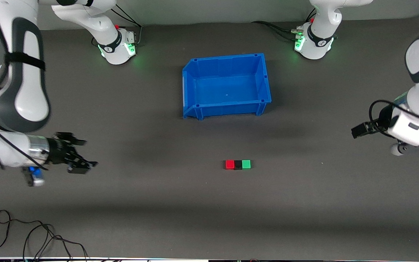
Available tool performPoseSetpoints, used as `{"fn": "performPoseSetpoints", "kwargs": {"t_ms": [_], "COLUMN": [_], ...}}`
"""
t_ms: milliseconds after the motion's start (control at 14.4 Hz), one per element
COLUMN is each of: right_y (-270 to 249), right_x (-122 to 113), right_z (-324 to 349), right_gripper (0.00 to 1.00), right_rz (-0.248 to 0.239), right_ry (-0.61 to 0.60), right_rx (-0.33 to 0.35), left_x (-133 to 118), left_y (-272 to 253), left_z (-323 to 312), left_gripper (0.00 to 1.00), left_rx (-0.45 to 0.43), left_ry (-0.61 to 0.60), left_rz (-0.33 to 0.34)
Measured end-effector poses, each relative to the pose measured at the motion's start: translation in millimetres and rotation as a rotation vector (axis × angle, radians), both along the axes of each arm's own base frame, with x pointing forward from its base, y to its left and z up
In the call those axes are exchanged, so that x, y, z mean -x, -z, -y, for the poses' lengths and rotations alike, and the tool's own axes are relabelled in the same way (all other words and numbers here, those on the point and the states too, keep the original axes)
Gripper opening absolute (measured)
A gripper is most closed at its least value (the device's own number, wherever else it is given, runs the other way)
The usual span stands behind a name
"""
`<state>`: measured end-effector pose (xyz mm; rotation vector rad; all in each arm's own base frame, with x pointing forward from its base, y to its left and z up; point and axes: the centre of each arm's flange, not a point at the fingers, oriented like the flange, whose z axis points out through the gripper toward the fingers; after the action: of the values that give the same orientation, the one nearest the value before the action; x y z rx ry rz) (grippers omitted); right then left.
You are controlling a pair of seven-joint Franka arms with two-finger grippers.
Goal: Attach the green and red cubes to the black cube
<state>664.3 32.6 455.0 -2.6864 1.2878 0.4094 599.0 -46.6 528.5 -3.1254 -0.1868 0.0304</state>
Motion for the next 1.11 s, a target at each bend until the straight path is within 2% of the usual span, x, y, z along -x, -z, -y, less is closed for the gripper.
{"fn": "performPoseSetpoints", "kwargs": {"t_ms": [139, 347, 693, 832, 1109], "right_y": [-19, -50, -97, -113, -126], "right_x": [9, 26, 54, 63, 80], "right_z": [26, 61, 96, 98, 89], "right_gripper": [1.00, 1.00, 1.00, 1.00, 1.00], "right_rz": [0.034, 0.084, 0.170, 0.204, 0.227], "right_ry": [-0.089, -0.228, -0.499, -0.571, -0.671], "right_rx": [0.057, 0.109, 0.127, 0.118, 0.131], "left_x": [5, 8, 16, 17, 15], "left_y": [-8, -22, -64, -72, -77], "left_z": [2, -1, -28, -33, -39], "left_gripper": [1.00, 1.00, 1.00, 1.00, 1.00], "left_rx": [0.001, 0.004, 0.005, 0.006, 0.009], "left_ry": [0.107, 0.169, 0.175, 0.174, 0.163], "left_rz": [0.000, 0.002, -0.015, -0.010, 0.003]}}
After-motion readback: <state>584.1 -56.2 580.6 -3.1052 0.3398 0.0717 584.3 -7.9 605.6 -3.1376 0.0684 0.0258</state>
